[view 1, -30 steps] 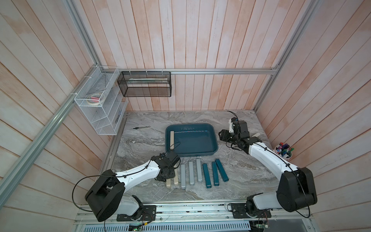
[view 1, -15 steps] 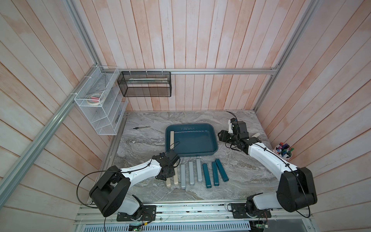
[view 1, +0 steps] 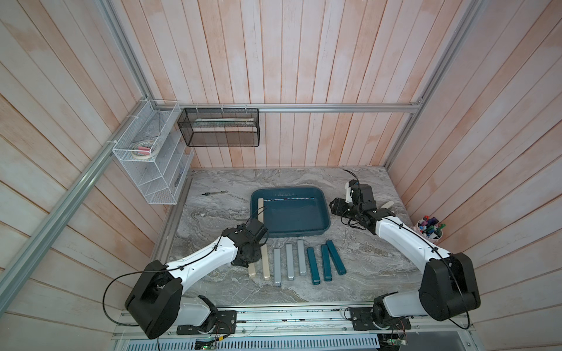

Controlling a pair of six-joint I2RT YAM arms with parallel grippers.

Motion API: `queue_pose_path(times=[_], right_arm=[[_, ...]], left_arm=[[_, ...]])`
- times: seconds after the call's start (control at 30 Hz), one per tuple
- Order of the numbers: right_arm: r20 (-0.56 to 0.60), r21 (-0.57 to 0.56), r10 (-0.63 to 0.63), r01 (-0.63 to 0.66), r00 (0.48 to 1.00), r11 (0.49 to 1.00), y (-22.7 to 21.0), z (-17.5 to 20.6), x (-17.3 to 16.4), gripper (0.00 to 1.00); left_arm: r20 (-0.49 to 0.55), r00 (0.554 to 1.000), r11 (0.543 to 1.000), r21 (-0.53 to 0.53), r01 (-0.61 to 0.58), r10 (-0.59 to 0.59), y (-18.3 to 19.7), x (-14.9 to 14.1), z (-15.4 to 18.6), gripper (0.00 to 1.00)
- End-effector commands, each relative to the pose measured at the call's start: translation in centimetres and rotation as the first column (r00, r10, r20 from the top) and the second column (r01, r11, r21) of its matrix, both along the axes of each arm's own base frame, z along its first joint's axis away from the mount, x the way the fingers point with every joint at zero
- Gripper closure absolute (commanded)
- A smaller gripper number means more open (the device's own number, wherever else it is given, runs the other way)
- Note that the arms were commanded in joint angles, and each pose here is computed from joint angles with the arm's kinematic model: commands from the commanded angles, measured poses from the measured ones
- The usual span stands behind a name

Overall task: Put the pruning pliers into the storage box
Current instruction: Pick up the pruning pliers from the center of the board, then place the pruning pliers in the storage box.

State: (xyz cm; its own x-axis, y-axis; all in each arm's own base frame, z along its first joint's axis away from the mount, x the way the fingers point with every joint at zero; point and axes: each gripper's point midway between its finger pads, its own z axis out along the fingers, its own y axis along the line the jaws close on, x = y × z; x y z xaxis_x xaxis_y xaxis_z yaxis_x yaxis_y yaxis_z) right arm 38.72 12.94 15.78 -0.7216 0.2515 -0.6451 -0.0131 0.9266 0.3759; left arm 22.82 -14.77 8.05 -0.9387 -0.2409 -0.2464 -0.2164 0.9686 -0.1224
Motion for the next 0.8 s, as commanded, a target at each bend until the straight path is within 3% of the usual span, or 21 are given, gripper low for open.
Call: queue_pose_path(times=[0.0, 0.13, 0.3, 0.53, 0.77], right_arm=[[0.038, 0.025, 0.009, -0.010, 0.999, 1.000, 0.7, 1.1, 0.5, 0.41], [0.046, 0.036, 0.023, -0.024, 0.999, 0.999, 1.1, 1.3, 1.1, 0.41], [0.055, 0.006, 0.034, -0.034, 0.998, 0.999, 0.9, 2.1, 1.2, 0.41], [0.067, 0.001, 0.026, -0.026, 0.997, 1.000, 0.5, 2.9, 0.4, 0.41], [0.068, -0.003, 0.023, -0.023, 0.997, 1.000, 0.2, 3.0, -0.2, 0.41]], left_arm=[[0.097, 0.995, 0.999, -0.018, 0.027, -0.026, -0.4, 3.1, 4.6, 0.82], [0.176, 0.981, 0.997, 0.021, 0.076, -0.079, -1.7, 8.0, 8.0, 0.82], [0.232, 0.964, 0.991, 0.046, 0.123, -0.131, -3.3, 14.2, 9.5, 0.82], [0.255, 0.947, 0.980, 0.084, 0.178, -0.194, -5.4, 21.4, 7.9, 0.82], [0.204, 0.945, 0.965, 0.111, 0.236, -0.254, -7.3, 24.9, 4.5, 0.82]])
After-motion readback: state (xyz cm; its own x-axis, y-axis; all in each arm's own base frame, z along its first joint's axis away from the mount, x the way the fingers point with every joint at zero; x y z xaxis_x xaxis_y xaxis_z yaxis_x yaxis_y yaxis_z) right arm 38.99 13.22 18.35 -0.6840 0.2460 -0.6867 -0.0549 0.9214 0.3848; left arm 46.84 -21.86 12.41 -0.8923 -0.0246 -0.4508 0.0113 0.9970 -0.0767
